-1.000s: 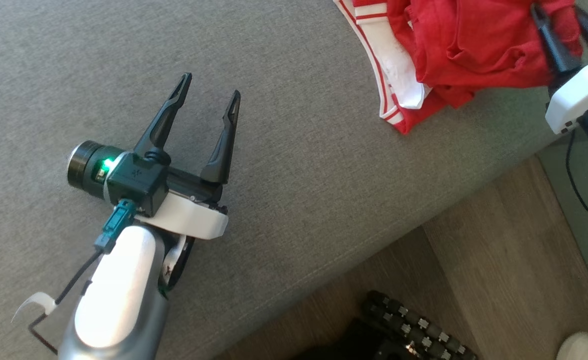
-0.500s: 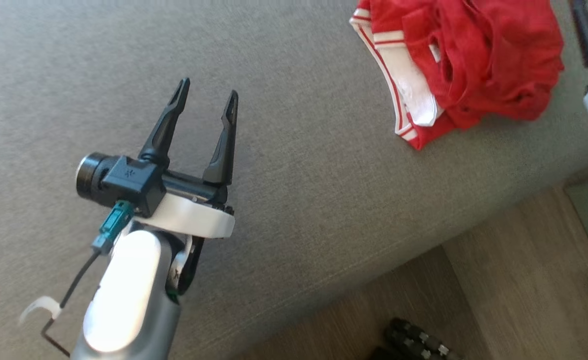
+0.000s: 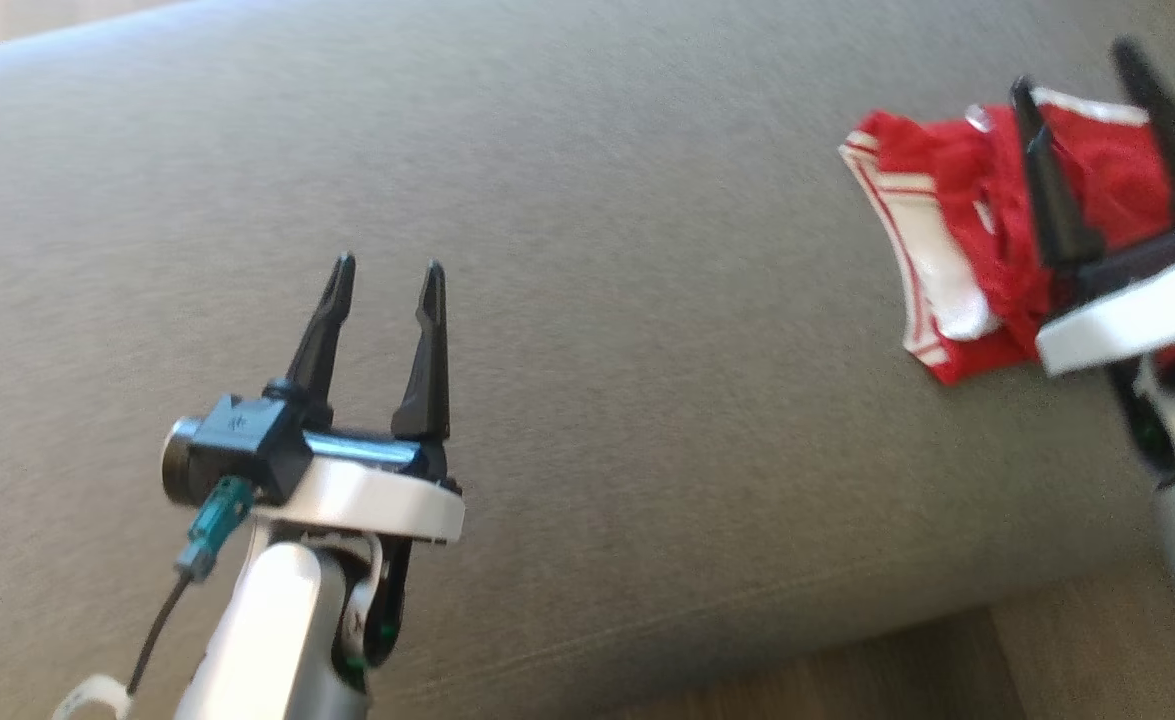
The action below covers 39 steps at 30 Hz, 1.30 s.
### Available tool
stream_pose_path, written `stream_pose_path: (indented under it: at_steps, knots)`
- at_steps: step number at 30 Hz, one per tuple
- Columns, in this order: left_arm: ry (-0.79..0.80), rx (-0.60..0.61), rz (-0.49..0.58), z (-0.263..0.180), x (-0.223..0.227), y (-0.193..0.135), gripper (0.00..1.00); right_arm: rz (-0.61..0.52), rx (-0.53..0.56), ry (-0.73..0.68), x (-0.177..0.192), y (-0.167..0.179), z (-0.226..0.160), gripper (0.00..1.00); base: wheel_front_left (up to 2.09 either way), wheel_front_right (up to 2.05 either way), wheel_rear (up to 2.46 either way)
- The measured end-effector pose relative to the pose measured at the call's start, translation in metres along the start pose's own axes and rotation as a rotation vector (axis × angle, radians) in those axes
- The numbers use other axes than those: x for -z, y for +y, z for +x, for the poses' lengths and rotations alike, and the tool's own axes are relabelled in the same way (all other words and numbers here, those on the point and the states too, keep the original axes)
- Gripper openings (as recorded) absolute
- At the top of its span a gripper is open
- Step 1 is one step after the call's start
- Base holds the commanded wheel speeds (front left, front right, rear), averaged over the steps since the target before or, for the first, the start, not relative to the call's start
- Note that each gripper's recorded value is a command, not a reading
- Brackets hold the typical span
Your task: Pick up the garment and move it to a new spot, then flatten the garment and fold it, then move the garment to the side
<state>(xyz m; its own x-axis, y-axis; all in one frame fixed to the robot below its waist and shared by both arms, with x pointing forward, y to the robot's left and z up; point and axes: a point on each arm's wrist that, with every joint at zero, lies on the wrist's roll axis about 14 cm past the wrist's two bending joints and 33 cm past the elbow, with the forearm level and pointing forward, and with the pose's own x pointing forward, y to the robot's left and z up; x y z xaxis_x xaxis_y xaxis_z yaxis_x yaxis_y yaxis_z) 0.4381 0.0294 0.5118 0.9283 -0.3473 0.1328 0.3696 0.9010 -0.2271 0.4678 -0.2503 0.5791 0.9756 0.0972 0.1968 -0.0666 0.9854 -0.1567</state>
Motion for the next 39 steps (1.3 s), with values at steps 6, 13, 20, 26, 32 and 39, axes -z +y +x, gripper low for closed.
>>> stream_pose_path:
  at_steps: [6, 13, 20, 26, 32, 39]
  knots:
    - [-0.019, -0.148, 0.025, -0.044, -0.02, 0.031, 1.0, 0.139, -0.045, -0.037, -0.004, 0.053, -0.016, 1.0, 0.0, 0.0, 0.0]
    - [-0.048, -0.279, 0.057, -0.089, -0.038, 0.056, 1.0, 0.218, -0.1, -0.03, -0.002, 0.102, -0.036, 1.0, 0.0, 0.0, 0.0]
    - [-0.005, -0.379, 0.064, -0.129, -0.027, 0.069, 1.0, 0.218, -0.123, -0.036, -0.006, 0.124, -0.057, 1.0, 0.0, 0.0, 0.0]
    - [-0.019, -0.401, 0.069, -0.137, -0.032, 0.074, 1.0, 0.209, -0.141, -0.02, -0.004, 0.136, -0.071, 1.0, 0.0, 0.0, 0.0]
    - [-0.014, -0.373, 0.093, -0.134, -0.031, 0.069, 1.0, 0.204, -0.14, -0.034, -0.009, 0.137, -0.073, 1.0, 0.0, 0.0, 0.0]
    - [-0.009, -0.337, 0.093, -0.129, -0.029, 0.061, 1.0, 0.203, -0.123, -0.023, -0.005, 0.132, -0.074, 1.0, 0.0, 0.0, 0.0]
